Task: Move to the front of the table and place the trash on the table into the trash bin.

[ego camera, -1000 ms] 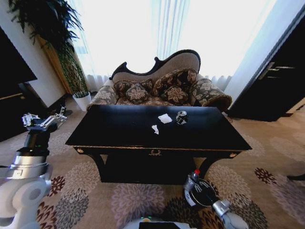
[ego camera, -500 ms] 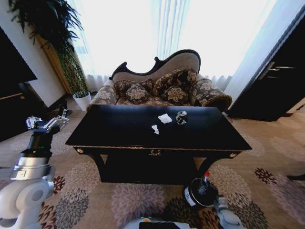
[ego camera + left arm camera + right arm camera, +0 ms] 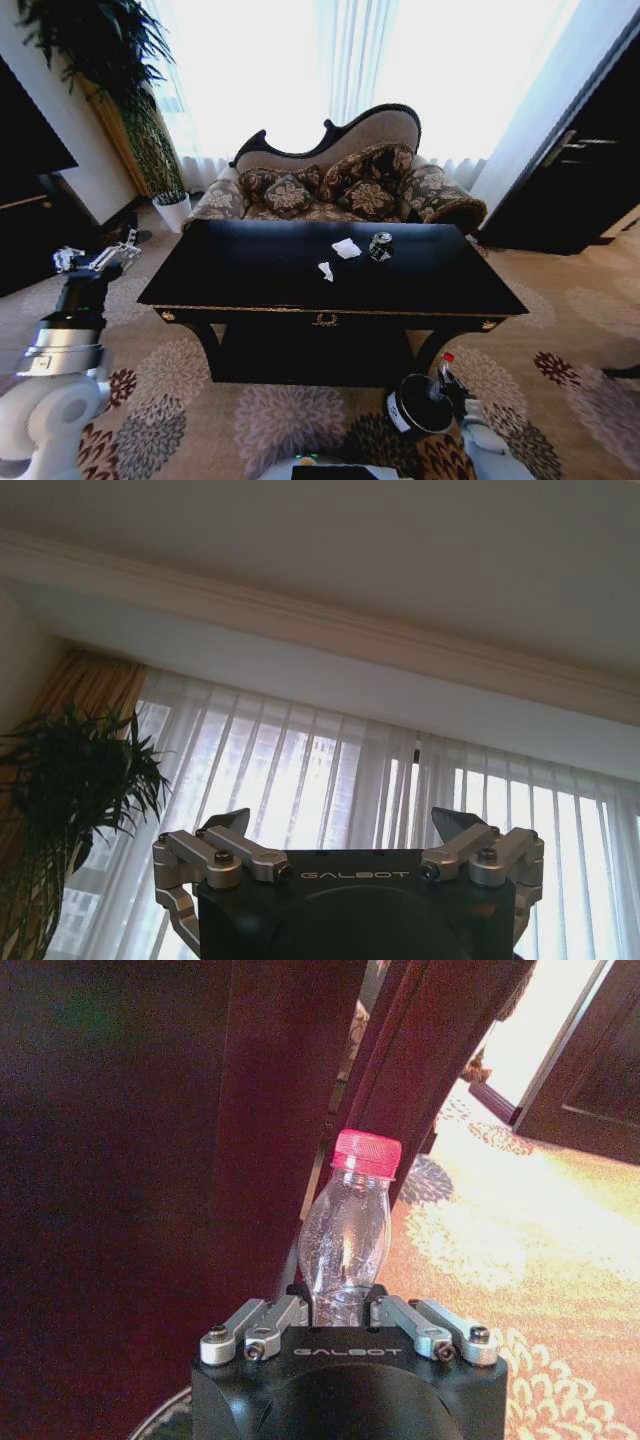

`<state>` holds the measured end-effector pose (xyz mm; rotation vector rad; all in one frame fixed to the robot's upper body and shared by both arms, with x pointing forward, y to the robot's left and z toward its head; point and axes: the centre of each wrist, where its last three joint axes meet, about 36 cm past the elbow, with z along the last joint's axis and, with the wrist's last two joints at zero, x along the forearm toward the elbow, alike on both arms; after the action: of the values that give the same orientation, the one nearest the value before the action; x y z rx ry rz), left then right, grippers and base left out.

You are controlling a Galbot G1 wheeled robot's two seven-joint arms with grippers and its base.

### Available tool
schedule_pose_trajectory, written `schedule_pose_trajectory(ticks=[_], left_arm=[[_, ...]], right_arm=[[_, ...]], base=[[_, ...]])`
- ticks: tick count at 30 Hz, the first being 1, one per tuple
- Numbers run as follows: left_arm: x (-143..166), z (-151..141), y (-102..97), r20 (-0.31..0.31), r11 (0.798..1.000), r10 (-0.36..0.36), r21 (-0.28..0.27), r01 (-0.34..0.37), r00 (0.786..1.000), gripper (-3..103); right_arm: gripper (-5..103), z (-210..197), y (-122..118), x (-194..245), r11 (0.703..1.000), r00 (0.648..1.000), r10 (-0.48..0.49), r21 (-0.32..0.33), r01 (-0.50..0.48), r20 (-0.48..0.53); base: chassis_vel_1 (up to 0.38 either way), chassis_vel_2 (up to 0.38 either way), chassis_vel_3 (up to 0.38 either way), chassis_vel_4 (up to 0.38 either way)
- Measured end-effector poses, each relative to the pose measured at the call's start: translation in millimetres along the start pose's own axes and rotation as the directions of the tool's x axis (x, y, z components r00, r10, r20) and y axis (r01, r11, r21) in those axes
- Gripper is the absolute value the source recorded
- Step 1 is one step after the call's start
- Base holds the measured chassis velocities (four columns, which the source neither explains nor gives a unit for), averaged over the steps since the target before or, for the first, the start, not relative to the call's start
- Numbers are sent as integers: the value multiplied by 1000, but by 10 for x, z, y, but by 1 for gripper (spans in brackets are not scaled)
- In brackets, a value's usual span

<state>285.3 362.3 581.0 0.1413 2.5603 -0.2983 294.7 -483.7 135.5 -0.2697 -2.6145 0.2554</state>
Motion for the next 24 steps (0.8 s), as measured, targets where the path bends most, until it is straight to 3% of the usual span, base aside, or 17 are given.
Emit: schedule_pose_trajectory(ticks=[7, 9, 13, 15, 20, 23, 24], left_arm=[[-2, -1, 3, -2, 1000, -1, -2, 1, 1000, 100], [-3, -3, 2, -2, 1000, 0, -3, 0, 1000, 100], [-2, -6, -25, -2, 1000, 7, 0, -7, 1000, 100], [-1, -7, -28, -3, 1000, 8, 0, -8, 1000, 100], [9, -25, -31, -2, 1000, 9, -6, -9, 1000, 100], [15, -35, -25, 1, 1000, 8, -10, -8, 1000, 100], [19, -42, -18, 3, 1000, 7, -14, -7, 1000, 100]], right_arm=[[20, 81, -117, 123, 999, 998, -37, 29, 38, -42], [26, 107, -132, 152, 998, 998, -43, 34, 44, -49], [47, 187, -134, 253, 997, 996, -64, 36, 66, -62], [47, 194, -132, 265, 997, 996, -65, 35, 68, -60], [69, 219, -86, 318, 997, 996, -74, 13, 75, -45], [74, 238, -64, 344, 997, 996, -82, 10, 82, -43], [85, 259, -43, 374, 996, 995, -88, 8, 89, -42]], base=[[0, 0, 0, 0], [0, 0, 0, 0], [0, 0, 0, 0], [0, 0, 0, 0], [0, 0, 0, 0], [0, 0, 0, 0], [0, 0, 0, 0]])
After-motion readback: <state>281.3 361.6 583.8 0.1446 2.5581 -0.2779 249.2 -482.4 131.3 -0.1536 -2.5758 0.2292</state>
